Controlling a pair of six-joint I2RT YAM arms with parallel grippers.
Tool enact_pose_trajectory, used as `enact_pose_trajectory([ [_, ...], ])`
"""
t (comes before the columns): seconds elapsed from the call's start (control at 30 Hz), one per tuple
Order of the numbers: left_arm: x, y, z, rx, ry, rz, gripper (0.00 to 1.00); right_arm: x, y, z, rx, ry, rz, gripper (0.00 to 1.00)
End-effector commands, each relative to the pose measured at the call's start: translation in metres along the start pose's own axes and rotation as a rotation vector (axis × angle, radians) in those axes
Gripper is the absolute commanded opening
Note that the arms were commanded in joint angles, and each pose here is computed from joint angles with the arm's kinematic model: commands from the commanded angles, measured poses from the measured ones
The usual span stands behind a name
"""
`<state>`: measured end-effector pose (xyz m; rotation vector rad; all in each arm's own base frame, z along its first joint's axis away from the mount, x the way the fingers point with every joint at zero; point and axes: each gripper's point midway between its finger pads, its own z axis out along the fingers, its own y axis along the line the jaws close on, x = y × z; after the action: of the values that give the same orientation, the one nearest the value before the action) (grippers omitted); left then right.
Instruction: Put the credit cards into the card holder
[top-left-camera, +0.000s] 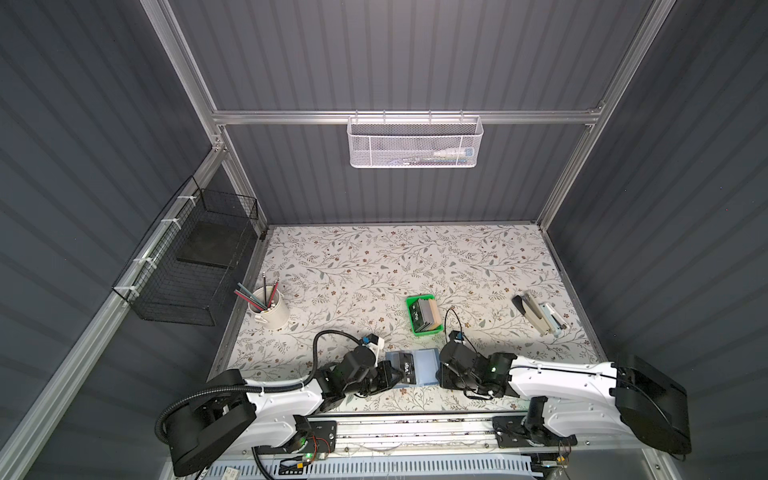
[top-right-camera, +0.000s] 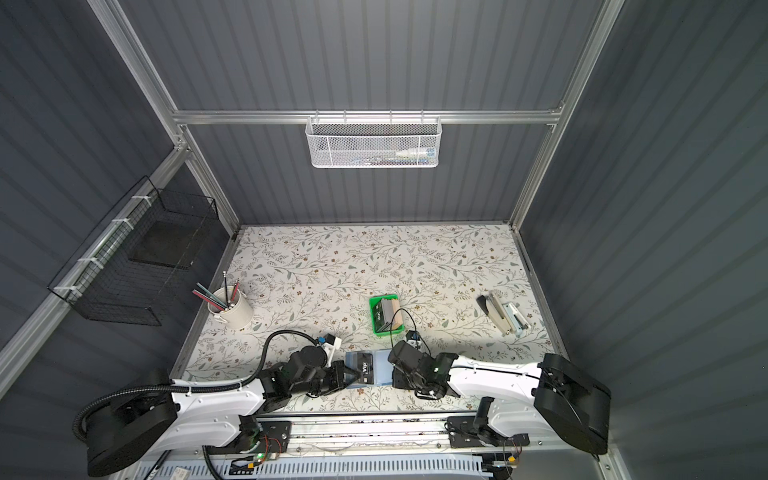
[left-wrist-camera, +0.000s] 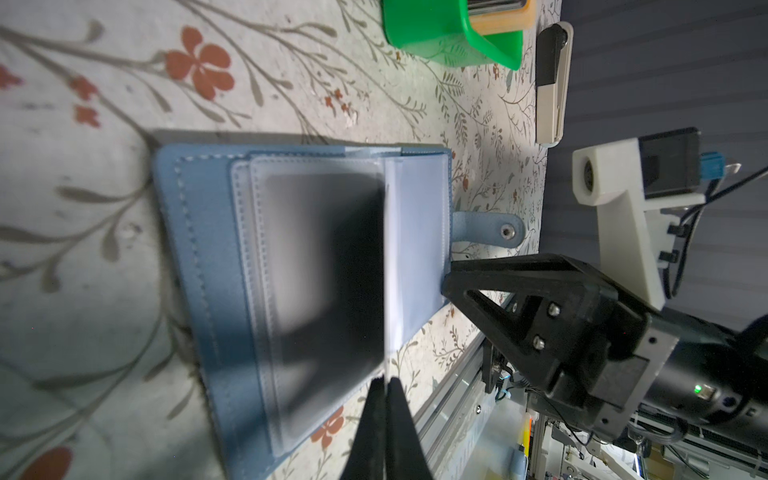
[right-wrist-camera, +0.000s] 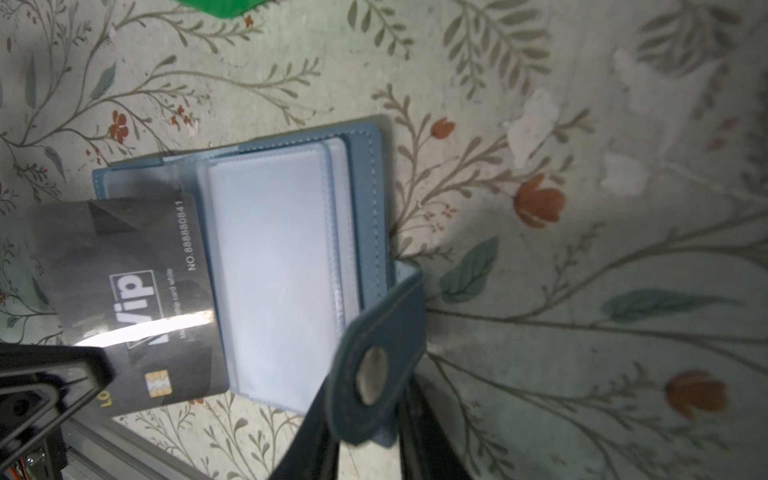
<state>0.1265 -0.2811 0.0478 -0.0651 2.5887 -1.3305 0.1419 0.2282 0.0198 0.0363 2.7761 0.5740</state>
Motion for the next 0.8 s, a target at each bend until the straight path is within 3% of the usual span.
enact_pose_trajectory([
  [0.0, -0.0053, -0.0068, 0.0018, 0.009, -0.023, 0.001, 0.0, 0.0033, -0.0096, 0.0022, 0.037, 0.002, -0.005, 0.26],
  [0.77, -0.005, -0.0034, 0.0066, -0.004, -0.029, -0.016, 0.0, 0.005, -0.0092, 0.0043, 0.043, 0.007, -0.015, 0.25],
])
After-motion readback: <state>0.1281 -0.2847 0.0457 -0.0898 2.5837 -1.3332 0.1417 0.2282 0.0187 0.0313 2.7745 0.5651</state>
